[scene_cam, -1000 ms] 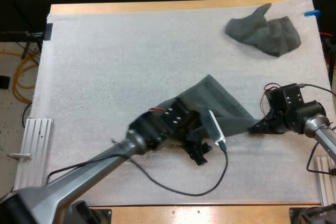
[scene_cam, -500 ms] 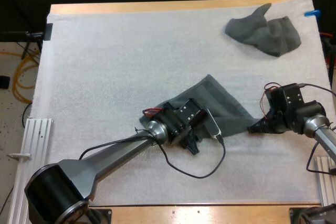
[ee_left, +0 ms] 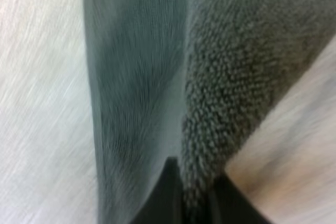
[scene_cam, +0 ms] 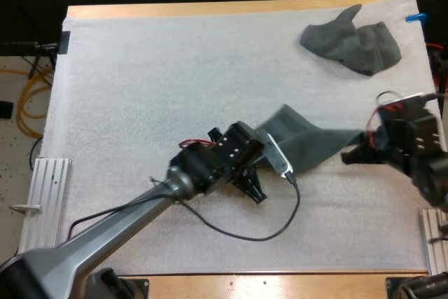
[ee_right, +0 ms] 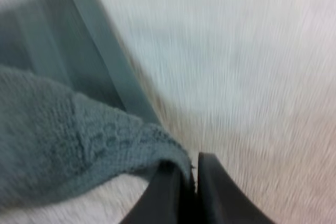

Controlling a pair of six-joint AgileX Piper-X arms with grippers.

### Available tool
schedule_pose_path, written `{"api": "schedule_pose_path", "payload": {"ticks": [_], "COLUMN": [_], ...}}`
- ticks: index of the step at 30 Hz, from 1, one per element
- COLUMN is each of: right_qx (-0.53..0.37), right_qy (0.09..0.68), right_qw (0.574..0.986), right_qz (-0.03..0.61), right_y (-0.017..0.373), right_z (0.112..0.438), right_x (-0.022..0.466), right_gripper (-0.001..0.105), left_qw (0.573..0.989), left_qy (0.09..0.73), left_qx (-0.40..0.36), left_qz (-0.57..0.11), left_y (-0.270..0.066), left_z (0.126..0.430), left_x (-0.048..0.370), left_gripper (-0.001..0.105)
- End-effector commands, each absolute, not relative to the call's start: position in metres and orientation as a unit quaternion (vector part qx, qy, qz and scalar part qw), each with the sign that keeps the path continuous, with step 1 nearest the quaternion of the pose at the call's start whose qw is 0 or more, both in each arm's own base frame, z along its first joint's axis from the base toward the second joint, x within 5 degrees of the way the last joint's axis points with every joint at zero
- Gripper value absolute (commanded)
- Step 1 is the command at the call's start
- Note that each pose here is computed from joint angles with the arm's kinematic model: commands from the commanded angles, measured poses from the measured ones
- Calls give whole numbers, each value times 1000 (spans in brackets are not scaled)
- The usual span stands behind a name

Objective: Pick towel from pile fold and stack

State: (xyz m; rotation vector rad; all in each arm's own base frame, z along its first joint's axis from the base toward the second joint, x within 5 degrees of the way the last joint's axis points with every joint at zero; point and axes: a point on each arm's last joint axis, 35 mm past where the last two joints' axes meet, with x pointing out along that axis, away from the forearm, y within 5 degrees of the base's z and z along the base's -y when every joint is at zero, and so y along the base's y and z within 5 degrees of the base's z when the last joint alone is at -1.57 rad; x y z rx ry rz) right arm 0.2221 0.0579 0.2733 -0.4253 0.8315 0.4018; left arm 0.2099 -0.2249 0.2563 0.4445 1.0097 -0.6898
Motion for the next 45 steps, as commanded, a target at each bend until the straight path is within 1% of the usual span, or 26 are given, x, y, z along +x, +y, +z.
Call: {"api": "schedule_pose_path", "payload": {"ticks": [1, 2, 4, 6, 9, 11, 14, 16, 18, 20, 24, 26, 28, 32, 36, 38, 40, 42, 43, 45], "right_qx": [-199, -193, -185, -182, -181, -184, -182, -178, -171, -162, -140, -131, -124, -113, -100, -88, -74, -63, -62, -61], "right_qy": [363, 342, 321, 312, 334, 352, 383, 401, 419, 437, 450, 441, 436, 430, 427, 425, 426, 428, 429, 426], "right_qw": [887, 894, 899, 901, 892, 881, 862, 853, 842, 833, 838, 848, 854, 860, 865, 869, 872, 874, 874, 875], "right_qz": [206, 217, 233, 240, 243, 258, 277, 282, 293, 300, 274, 263, 256, 250, 244, 238, 229, 222, 221, 220], "right_y": [57, 56, 55, 52, 47, 44, 42, 41, 41, 43, 49, 56, 62, 75, 83, 87, 89, 91, 91, 91], "right_z": [297, 313, 333, 353, 371, 382, 389, 389, 385, 374, 348, 331, 318, 284, 254, 238, 231, 225, 224, 224], "right_x": [215, 209, 197, 184, 164, 151, 135, 130, 128, 134, 163, 188, 213, 265, 298, 312, 320, 327, 330, 333], "right_gripper": [1, 1, 1, 1, 1, 1, 1, 1, 1, 1, 1, 1, 1, 1, 1, 1, 1, 3, 7, 23], "left_qw": [795, 792, 783, 775, 764, 753, 744, 744, 741, 737, 751, 760, 768, 793, 792, 794, 800, 807, 812, 821], "left_qy": [462, 460, 459, 458, 462, 469, 474, 474, 482, 493, 495, 503, 503, 485, 494, 502, 501, 497, 492, 482], "left_qx": [162, 132, 92, 56, 24, 10, 0, 0, 3, 10, 33, 35, 31, 24, 5, -4, -11, -20, -24, -31], "left_qz": [-358, -380, -409, -431, -450, -462, -471, -471, -468, -463, -436, -411, -395, -367, -358, -342, -331, -319, -314, -305], "left_y": [-224, -223, -221, -216, -207, -200, -191, -189, -190, -192, -197, -197, -193, -181, -169, -161, -155, -147, -143, -135], "left_z": [276, 287, 301, 313, 328, 336, 344, 344, 337, 323, 291, 274, 264, 243, 219, 206, 199, 196, 197, 200], "left_x": [204, 200, 194, 187, 175, 166, 157, 155, 156, 158, 171, 186, 202, 243, 270, 282, 290, 298, 301, 307], "left_gripper": [0, 0, 0, 0, 0, 0, 0, 0, 0, 0, 0, 0, 0, 0, 0, 0, 0, 0, 2, 8]}}
